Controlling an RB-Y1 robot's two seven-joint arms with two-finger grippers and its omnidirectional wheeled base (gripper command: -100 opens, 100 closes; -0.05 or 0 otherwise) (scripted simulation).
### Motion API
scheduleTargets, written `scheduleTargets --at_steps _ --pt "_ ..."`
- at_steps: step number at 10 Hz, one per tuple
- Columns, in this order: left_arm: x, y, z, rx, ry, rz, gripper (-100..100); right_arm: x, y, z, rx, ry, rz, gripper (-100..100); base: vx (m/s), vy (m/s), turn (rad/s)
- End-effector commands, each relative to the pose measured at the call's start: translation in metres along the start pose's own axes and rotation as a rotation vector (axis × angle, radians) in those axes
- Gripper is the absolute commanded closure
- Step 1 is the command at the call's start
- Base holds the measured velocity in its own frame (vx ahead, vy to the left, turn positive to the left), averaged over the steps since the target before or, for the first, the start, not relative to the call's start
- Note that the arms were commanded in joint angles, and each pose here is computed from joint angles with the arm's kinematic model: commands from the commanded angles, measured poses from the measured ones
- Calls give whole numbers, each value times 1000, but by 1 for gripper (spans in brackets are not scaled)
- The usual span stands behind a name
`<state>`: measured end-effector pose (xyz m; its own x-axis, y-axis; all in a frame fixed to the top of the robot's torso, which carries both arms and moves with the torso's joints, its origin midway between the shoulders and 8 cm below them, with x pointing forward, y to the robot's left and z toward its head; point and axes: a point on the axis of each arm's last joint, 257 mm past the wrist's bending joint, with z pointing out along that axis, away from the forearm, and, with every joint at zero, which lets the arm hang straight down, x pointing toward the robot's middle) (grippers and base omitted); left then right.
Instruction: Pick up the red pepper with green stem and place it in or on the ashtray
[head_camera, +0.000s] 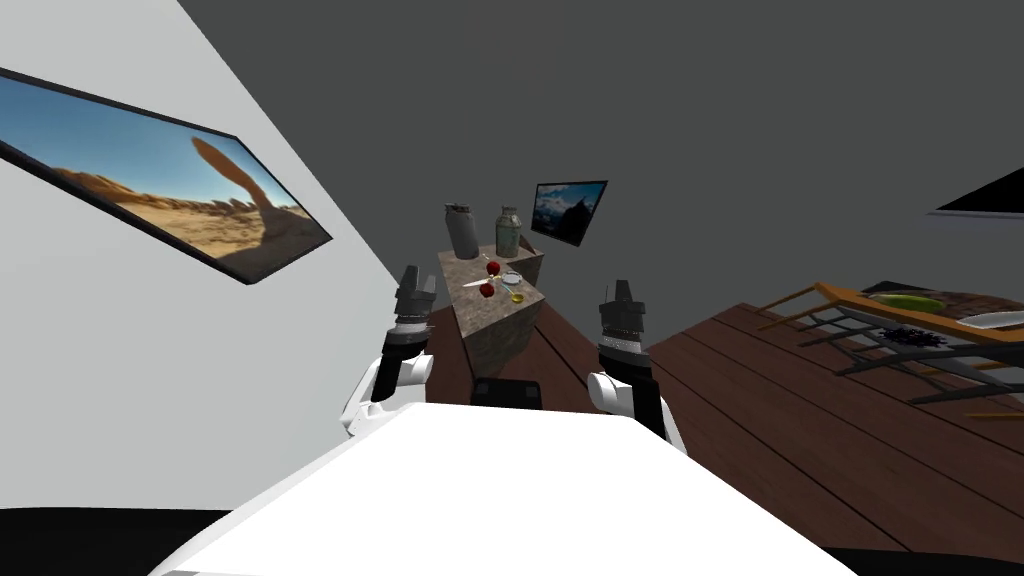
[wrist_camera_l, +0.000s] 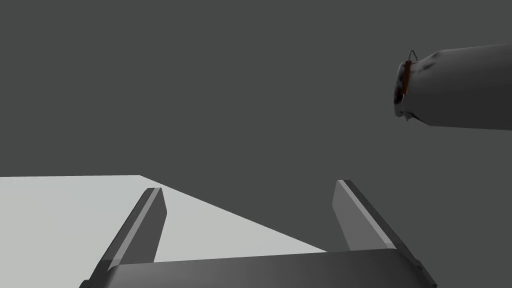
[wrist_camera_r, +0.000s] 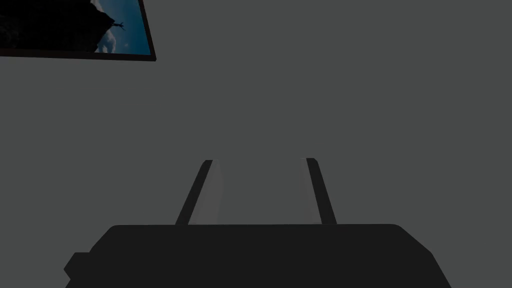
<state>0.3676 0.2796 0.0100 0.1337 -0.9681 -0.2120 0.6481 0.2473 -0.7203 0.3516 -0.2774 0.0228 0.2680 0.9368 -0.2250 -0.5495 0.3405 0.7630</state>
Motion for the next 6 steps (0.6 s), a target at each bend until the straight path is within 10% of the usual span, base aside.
scheduleTargets --at_steps 1,6 --pt "-1 19 4 -42 0 -6 -100 0 0 0 0 0 0 0 -52 -136 -142" --pt "-2 76 11 -162 -7 -31 -100 0 0 0 0 0 0 0 -32 -136 -140"
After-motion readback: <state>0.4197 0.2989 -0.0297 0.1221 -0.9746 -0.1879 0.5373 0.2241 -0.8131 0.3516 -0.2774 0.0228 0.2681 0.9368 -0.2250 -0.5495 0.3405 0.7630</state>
